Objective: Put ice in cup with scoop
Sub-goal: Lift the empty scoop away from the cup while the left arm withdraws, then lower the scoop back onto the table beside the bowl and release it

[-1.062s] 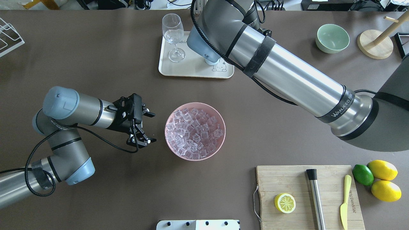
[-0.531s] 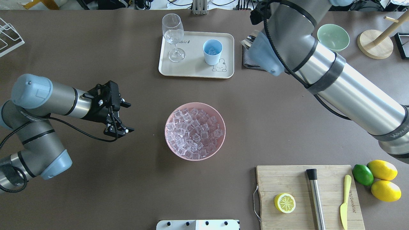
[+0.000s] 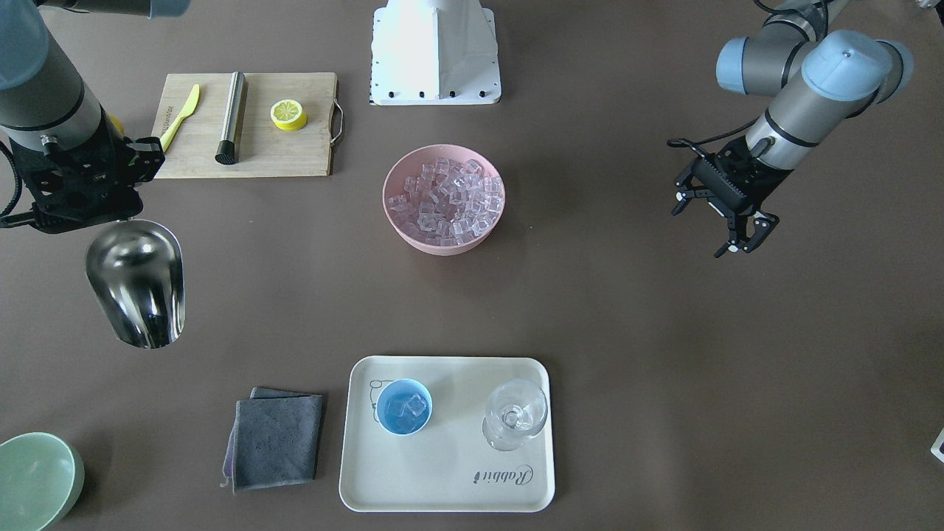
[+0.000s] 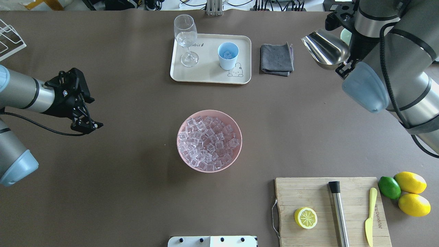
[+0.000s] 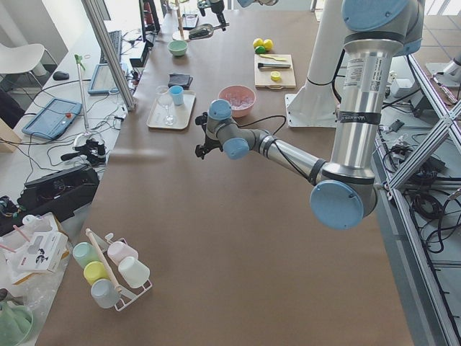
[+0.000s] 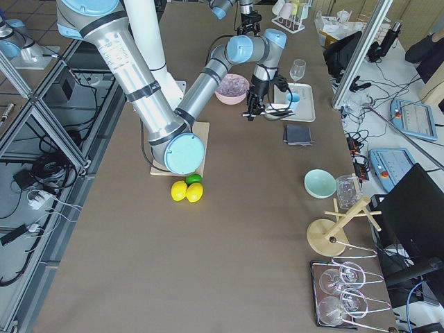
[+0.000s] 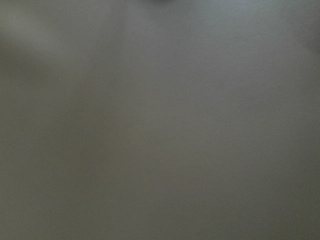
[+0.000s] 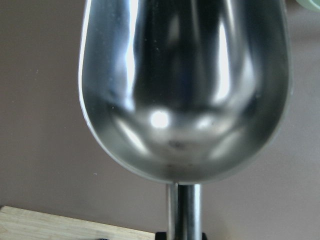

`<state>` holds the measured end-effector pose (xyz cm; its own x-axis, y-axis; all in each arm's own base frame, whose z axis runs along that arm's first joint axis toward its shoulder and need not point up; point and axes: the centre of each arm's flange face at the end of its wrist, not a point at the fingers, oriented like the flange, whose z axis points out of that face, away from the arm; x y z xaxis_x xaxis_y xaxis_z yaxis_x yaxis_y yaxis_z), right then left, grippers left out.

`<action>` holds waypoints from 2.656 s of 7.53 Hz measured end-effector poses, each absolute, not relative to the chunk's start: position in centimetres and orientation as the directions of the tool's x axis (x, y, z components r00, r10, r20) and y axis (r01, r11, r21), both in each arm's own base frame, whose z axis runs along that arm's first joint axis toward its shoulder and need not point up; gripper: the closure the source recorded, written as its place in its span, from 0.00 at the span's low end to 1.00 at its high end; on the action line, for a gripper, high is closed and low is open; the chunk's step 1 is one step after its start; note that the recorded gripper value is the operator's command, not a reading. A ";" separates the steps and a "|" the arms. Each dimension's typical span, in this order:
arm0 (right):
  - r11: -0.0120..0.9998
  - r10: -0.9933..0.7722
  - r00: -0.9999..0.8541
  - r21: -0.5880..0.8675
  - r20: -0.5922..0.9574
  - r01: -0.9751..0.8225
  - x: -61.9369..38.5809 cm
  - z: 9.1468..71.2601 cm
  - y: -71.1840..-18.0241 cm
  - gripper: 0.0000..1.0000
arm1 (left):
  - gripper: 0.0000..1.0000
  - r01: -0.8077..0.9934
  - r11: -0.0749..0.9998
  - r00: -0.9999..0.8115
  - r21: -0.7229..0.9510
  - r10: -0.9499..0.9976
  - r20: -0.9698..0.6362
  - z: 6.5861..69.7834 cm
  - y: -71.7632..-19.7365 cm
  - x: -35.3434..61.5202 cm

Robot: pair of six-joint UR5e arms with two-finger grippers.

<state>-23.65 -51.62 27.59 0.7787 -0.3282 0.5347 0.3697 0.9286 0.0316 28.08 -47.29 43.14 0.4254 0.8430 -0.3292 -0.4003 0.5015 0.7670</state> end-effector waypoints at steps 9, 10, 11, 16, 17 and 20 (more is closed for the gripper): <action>0.950 0.102 0.695 -0.276 0.712 0.143 -34.3 40.2 -41.3 1.00 | 0.02 -0.176 0.939 0.630 0.295 0.338 -0.699 58.8 -46.9 3.0; 0.953 0.094 0.702 -0.268 0.706 0.142 -35.1 41.0 -40.3 1.00 | 0.02 -0.118 0.965 0.616 0.234 0.256 -0.745 61.4 -46.3 0.2; 0.954 0.090 0.704 -0.265 0.704 0.143 -35.7 41.9 -39.5 1.00 | 0.02 -0.070 0.980 0.604 0.187 0.190 -0.774 63.5 -45.3 -2.0; 0.949 0.076 0.710 -0.268 0.700 0.163 -37.7 44.2 -38.7 1.00 | 0.02 0.008 0.998 0.602 0.063 0.045 -0.797 68.5 -42.3 -5.3; 0.949 0.076 0.711 -0.270 0.699 0.164 -37.9 44.3 -38.8 0.18 | 0.02 0.012 0.998 0.603 0.065 0.045 -0.797 68.4 -42.5 -5.4; 0.948 0.071 0.706 -0.268 0.704 0.171 -38.2 44.0 -38.8 0.01 | 0.02 0.008 0.998 0.632 0.065 0.045 -0.774 68.7 -42.7 -5.4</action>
